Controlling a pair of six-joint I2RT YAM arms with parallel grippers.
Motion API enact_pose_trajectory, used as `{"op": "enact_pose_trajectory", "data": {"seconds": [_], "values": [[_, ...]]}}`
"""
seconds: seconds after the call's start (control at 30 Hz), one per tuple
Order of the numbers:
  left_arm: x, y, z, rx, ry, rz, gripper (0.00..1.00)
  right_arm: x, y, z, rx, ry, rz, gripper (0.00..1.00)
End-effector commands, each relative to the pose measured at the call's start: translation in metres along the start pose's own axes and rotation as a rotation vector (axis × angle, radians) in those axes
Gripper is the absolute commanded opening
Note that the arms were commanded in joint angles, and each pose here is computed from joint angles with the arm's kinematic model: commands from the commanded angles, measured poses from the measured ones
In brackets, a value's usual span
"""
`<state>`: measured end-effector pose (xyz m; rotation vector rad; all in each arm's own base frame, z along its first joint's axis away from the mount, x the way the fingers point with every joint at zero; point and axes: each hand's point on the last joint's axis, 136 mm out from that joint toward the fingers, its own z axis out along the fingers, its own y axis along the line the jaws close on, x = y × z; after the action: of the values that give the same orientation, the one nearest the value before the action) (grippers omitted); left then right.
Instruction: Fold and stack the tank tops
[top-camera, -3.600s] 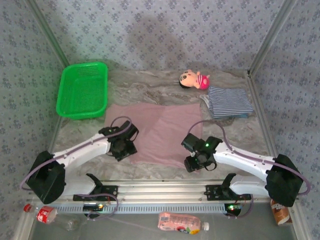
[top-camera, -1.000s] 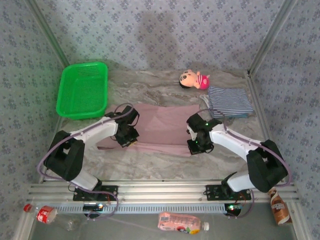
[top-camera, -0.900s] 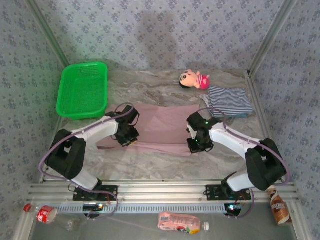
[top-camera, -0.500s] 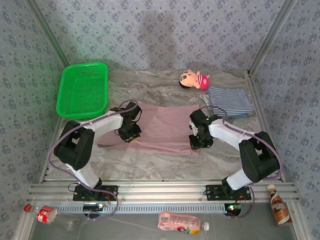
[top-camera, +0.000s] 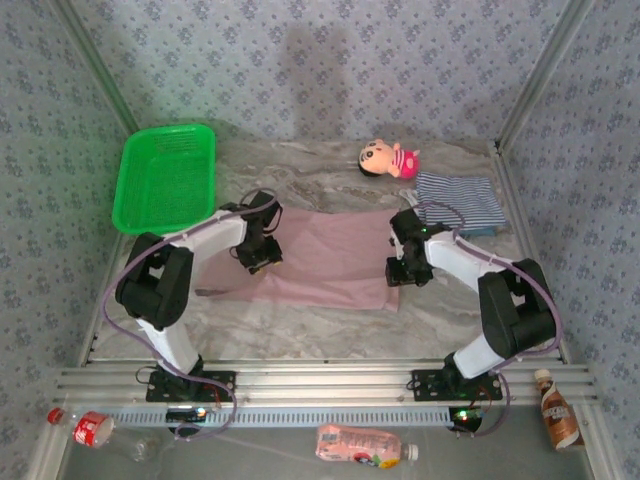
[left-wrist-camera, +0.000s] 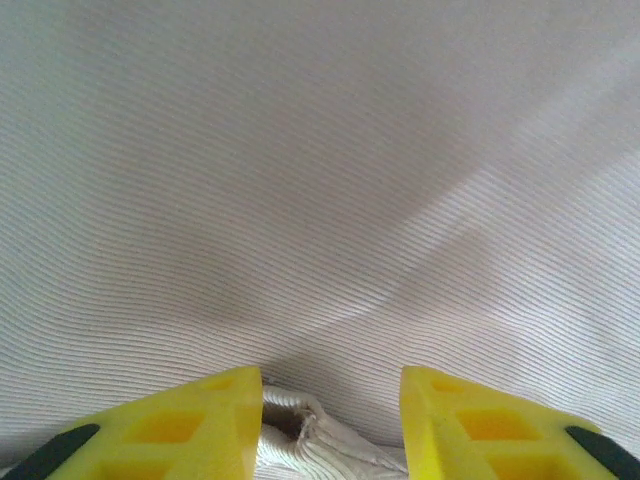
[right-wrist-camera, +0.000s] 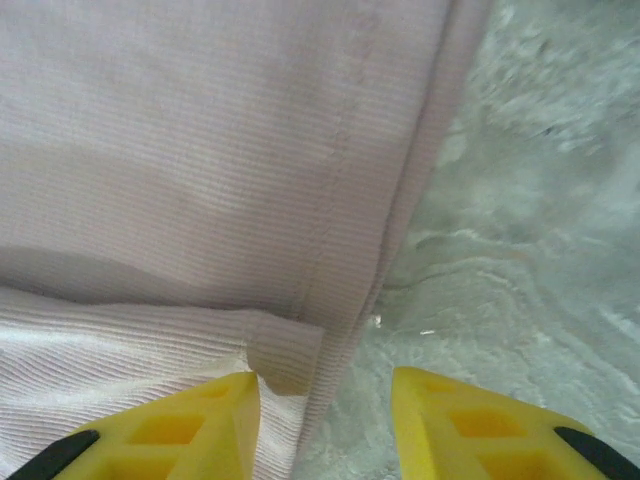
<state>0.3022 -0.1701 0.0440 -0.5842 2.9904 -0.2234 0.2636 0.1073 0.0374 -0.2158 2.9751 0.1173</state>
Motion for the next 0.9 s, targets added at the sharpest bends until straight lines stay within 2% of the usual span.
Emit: {"op": "enact_pose_trajectory", "data": {"seconds": [0.0,0.13,0.23,0.43,0.7,0.87], "values": [[0.003,0.009,-0.016,-0.034,0.024,0.051,0.44,-0.012,-0.003,-0.023,0.012,-0.057,0.0,0.44],[0.019,0.029,-0.037,-0.066,0.053,0.053,0.46,-0.011,0.004,-0.041,-0.032,-0.092,0.02,0.45],[0.04,0.057,-0.049,-0.102,0.078,0.026,0.46,-0.001,0.019,-0.052,-0.098,-0.115,0.039,0.46],[0.067,0.118,-0.052,-0.179,0.131,-0.045,0.45,0.017,0.051,-0.04,-0.196,-0.116,0.055,0.46],[0.05,0.162,-0.043,-0.246,0.13,-0.055,0.42,0.019,0.07,-0.024,-0.209,-0.105,0.008,0.47],[0.031,0.168,-0.028,-0.252,0.09,-0.035,0.41,0.022,0.068,-0.012,-0.189,-0.091,0.015,0.47]]}}
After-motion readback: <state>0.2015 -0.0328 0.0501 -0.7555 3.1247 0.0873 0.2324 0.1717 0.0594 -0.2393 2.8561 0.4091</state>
